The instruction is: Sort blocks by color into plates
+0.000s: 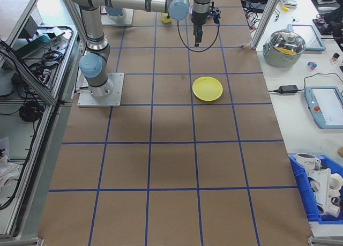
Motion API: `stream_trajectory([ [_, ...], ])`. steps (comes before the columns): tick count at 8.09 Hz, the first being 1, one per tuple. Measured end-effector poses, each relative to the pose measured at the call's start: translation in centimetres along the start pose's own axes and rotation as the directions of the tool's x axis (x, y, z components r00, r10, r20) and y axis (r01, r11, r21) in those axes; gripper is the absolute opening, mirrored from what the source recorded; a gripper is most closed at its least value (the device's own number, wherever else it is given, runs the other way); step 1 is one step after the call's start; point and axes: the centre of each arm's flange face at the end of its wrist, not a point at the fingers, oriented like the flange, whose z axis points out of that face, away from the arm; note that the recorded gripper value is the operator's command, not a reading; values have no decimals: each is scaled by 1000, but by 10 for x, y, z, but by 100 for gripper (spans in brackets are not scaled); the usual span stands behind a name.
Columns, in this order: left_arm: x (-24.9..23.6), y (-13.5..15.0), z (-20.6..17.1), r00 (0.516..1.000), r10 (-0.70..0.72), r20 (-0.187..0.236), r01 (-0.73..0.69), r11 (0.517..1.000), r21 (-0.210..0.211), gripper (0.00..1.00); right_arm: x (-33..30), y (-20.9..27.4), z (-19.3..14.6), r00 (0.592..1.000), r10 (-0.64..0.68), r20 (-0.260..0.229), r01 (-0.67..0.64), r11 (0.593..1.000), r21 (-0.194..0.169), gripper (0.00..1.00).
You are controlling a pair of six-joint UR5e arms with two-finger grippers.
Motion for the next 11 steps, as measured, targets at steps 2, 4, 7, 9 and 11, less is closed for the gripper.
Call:
stream_trajectory([
  [2, -1, -1, 0, 1000, 9, -1, -9, 1000, 0, 1, 3, 0, 0, 1000, -6, -28, 6, 1000, -1, 100],
  [4, 6, 3, -2, 1000, 28, 1, -28, 1000, -3, 0, 10, -2, 4, 995, -11, -97, 10, 1000, -14, 100],
  [7, 8, 8, -7, 999, 51, -1, -51, 999, -4, 0, 11, -2, 4, 994, -11, -106, 9, 1000, -16, 100],
  [9, 14, 15, -20, 993, 106, -46, -106, 994, 15, 0, 8, -1, 2, 996, -9, -90, 8, 1000, -10, 100],
  [11, 40, 30, -38, 975, 210, -74, -207, 978, 38, 0, 2, -4, 1, 999, -14, -31, 14, 1000, 5, 100],
])
